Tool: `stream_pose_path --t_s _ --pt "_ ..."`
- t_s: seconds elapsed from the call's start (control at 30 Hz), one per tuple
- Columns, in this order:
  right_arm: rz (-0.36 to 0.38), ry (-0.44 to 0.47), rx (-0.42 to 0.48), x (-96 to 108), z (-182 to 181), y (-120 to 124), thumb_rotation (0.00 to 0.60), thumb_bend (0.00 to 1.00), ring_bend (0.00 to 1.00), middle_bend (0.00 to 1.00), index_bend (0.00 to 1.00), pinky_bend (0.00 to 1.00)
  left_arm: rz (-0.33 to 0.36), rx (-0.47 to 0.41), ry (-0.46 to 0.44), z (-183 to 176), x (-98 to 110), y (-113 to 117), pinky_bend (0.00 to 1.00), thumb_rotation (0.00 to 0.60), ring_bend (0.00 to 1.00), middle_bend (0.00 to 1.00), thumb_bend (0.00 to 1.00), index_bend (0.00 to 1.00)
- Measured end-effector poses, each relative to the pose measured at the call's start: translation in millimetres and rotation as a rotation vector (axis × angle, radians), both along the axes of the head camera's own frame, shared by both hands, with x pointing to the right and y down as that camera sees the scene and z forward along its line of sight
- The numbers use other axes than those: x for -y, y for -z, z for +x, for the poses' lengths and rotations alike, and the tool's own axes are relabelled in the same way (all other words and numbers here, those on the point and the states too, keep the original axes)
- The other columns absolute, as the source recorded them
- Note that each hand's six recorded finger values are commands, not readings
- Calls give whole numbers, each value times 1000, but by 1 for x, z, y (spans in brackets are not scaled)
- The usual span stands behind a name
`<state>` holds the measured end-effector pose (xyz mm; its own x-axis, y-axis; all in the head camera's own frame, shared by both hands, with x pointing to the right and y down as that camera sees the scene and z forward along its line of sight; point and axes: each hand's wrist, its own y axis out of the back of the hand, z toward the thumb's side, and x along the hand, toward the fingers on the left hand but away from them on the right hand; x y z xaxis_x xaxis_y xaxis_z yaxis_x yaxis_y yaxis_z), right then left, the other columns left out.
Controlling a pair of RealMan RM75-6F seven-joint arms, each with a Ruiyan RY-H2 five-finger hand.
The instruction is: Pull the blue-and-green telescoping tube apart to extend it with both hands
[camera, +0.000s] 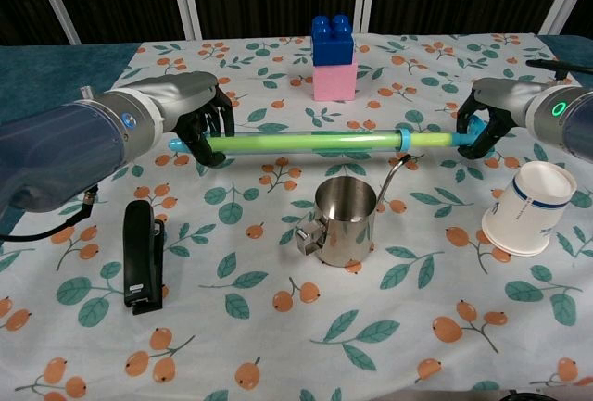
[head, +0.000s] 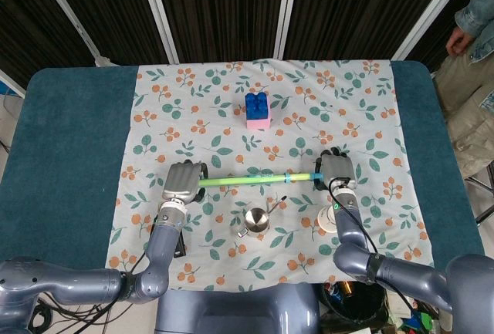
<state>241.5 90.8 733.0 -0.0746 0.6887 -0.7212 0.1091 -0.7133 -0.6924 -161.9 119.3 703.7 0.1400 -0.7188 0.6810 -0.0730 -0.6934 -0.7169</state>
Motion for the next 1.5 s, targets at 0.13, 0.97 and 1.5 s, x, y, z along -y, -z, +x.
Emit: stream_pose_path --t_s 0.13,0.97,1.5 --pt "2 0 1 0 -1 0 600 406 85 196 656 136 0 -4 -1 1 0 0 389 600 265 449 422 584" --pt "9 19 0 -3 -7 2 600 409 85 196 678 136 1 -7 -5 1 0 3 389 600 265 449 422 583" --pt "11 15 -13 -4 0 4 600 416 85 195 683 136 7 8 -5 -6 1 5 389 600 266 449 422 584"
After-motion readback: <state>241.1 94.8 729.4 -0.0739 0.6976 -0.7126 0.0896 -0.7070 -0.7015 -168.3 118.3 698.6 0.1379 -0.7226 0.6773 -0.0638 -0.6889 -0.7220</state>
